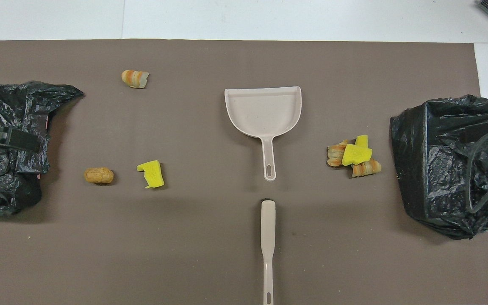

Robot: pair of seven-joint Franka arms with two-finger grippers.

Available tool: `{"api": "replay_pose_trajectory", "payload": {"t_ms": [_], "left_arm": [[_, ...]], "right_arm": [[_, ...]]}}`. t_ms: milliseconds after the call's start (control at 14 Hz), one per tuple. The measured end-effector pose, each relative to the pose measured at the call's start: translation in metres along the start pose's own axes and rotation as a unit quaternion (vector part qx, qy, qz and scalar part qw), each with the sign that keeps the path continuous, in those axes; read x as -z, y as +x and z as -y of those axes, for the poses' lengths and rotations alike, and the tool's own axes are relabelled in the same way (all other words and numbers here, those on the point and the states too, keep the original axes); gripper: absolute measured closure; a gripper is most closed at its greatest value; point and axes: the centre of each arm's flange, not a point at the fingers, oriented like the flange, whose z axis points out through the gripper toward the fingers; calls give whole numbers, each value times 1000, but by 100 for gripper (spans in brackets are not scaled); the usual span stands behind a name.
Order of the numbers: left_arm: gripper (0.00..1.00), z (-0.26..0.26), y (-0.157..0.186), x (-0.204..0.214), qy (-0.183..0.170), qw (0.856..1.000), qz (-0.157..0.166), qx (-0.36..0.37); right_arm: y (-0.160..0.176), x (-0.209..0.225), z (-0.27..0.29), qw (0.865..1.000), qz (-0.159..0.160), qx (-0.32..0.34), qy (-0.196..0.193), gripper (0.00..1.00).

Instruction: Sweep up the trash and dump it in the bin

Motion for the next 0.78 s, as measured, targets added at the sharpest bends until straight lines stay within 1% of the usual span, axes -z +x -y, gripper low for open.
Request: {"api": "replay_pose_trajectory", "payload": {"t_ms": [498, 783], "left_arm": [[0, 0, -1, 2, 0, 1000, -2, 0], [0, 12, -2, 2, -1, 1000, -2, 11]], "right_arm": [[0, 0, 0, 1000, 0, 0, 0, 0], [0, 0, 0, 1000, 0, 0, 0, 0]]}}
